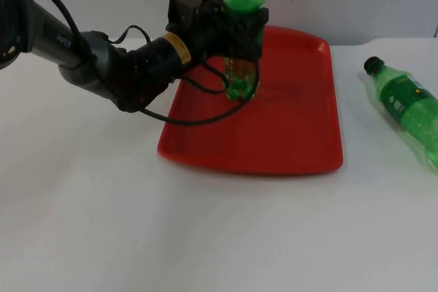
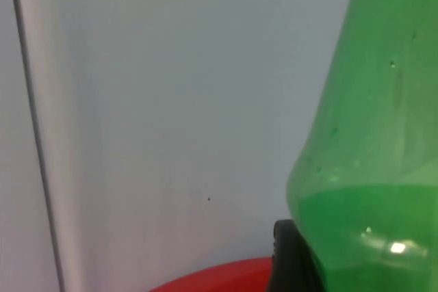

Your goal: Place the bottle upright on the tray.

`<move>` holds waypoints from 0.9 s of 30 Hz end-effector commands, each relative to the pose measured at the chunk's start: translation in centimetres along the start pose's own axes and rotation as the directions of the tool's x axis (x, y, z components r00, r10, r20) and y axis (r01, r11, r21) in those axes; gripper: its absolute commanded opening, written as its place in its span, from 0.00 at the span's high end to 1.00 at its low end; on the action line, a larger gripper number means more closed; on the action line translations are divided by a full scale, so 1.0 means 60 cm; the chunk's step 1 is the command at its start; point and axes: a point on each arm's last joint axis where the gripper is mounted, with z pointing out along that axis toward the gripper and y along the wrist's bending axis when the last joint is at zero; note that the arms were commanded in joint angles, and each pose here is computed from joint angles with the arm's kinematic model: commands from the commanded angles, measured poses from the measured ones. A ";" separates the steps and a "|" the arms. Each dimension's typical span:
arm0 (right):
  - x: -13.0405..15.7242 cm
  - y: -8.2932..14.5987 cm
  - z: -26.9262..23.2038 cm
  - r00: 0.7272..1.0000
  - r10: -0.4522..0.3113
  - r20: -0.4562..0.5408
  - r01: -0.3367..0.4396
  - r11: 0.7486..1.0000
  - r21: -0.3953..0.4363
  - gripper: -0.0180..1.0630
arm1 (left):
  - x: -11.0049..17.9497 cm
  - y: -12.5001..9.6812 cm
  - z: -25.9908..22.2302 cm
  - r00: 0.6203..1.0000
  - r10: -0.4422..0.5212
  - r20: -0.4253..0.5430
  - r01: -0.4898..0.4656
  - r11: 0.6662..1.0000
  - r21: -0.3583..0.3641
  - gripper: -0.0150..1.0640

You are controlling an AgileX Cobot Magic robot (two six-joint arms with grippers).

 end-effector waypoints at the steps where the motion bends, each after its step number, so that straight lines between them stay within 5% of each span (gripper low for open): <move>1: 0.000 0.001 -0.001 1.000 0.000 0.007 0.000 1.000 0.001 0.01 | 0.005 -0.005 0.001 1.000 -0.013 -0.012 0.013 1.000 0.028 0.49; 7: 0.000 0.001 -0.001 1.000 0.000 0.007 0.000 1.000 0.001 0.01 | 0.006 -0.004 0.001 1.000 -0.013 -0.017 0.014 1.000 0.024 0.13; 19: 0.000 0.001 -0.001 1.000 0.000 0.007 0.000 1.000 0.001 0.01 | 0.007 0.019 -0.012 0.997 -0.076 -0.034 0.077 0.997 0.020 0.08; 23: 0.000 0.001 -0.001 1.000 0.000 0.007 0.000 1.000 0.001 0.01 | 0.011 0.030 -0.024 0.990 -0.118 -0.073 0.123 0.989 0.077 0.08; 27: 0.000 0.001 -0.001 1.000 0.000 0.007 0.000 1.000 0.001 0.01 | 0.012 0.023 -0.039 0.992 -0.076 -0.099 0.098 0.965 0.242 0.08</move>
